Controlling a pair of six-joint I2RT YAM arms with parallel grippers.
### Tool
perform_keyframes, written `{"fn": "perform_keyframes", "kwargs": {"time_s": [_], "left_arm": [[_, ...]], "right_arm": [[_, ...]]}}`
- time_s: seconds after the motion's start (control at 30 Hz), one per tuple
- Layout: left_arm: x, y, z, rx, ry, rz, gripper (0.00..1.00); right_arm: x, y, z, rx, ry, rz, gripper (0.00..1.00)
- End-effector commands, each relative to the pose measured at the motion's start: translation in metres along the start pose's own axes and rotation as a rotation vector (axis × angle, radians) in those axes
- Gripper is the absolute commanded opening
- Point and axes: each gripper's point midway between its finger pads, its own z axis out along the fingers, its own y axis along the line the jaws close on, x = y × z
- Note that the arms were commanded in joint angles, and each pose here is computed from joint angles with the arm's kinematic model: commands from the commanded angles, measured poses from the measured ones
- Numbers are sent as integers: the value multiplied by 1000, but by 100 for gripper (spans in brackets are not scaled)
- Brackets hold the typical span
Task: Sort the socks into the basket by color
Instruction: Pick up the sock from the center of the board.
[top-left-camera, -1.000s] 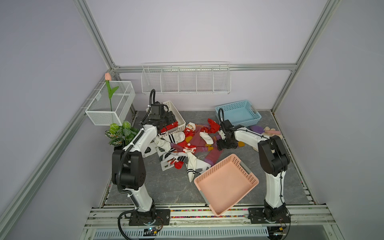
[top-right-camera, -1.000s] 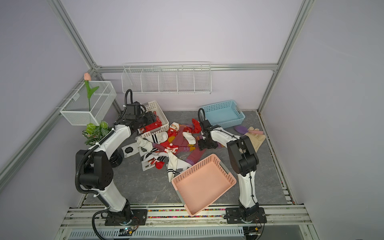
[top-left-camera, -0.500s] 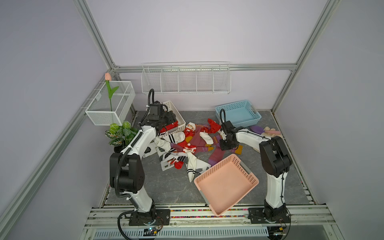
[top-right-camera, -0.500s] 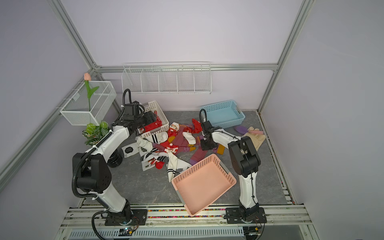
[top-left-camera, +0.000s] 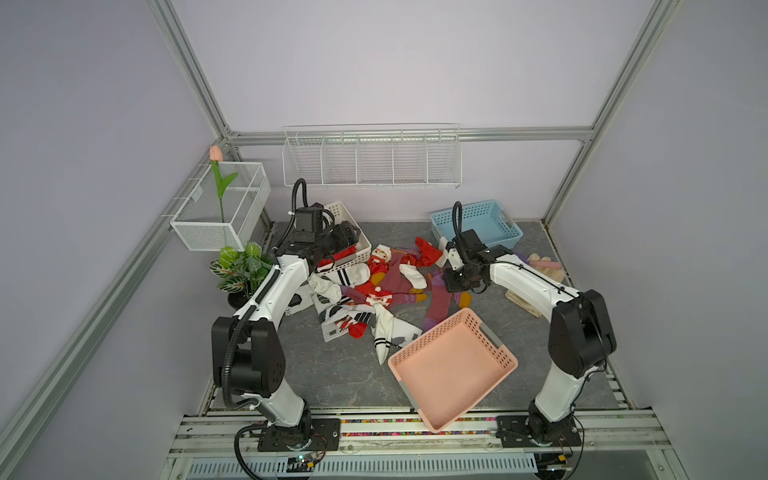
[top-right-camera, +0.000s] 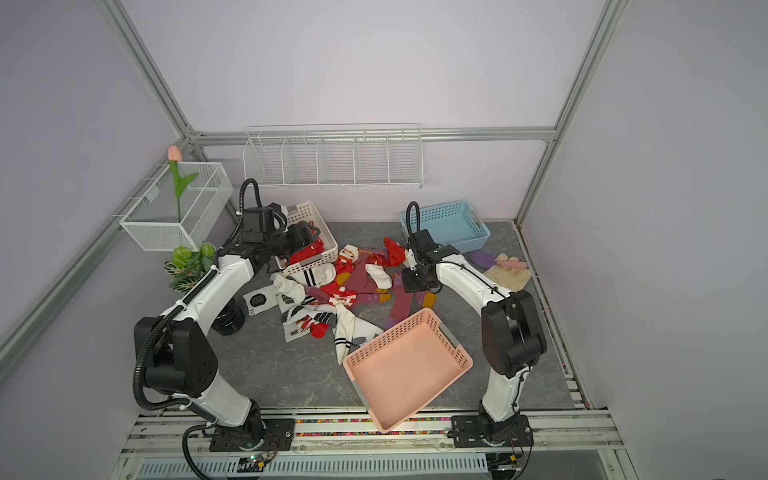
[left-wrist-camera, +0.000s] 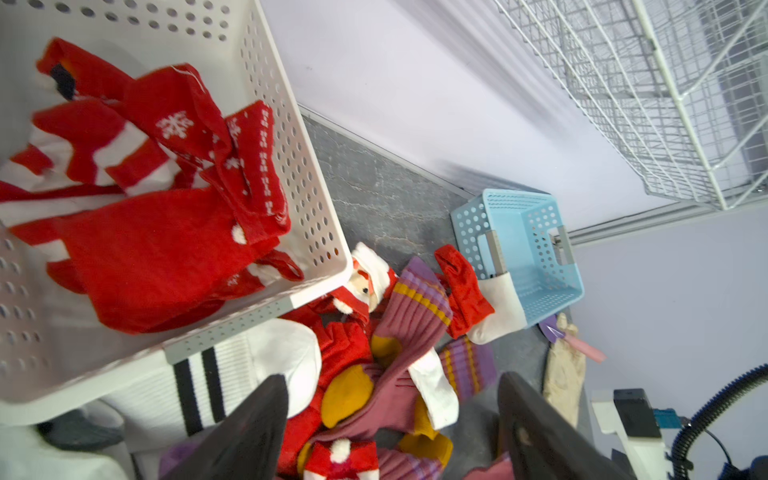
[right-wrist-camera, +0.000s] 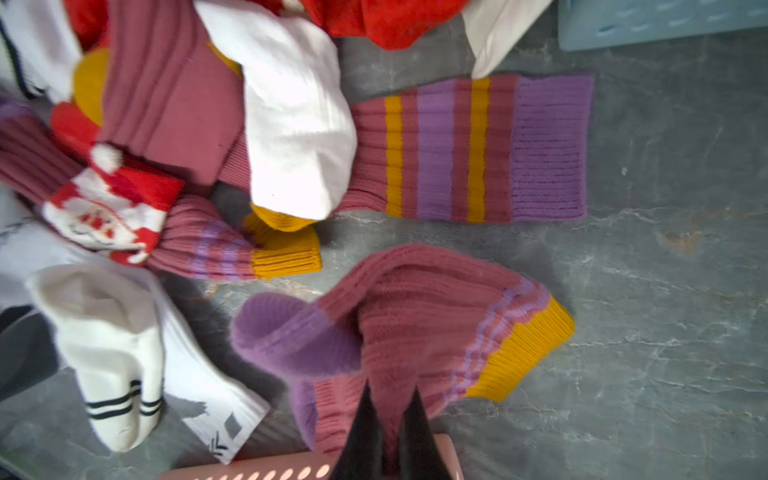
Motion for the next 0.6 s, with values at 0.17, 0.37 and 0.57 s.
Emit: {"fn": "perform_keyframes", "kwargs": {"time_s": [0.17,0.37,0.57], "left_arm": [[6,-27,-26,182,36,-126,100],[7,-35,-37,208,42,-132,100],[8,-37,-42,217,41,-141,100]], "right_arm": [[-25,17,-54,-47,-115,-4,7],[-48,21,-81,-89,-203,16,7],[-73,18,-104,-116,-297,47,7]]}}
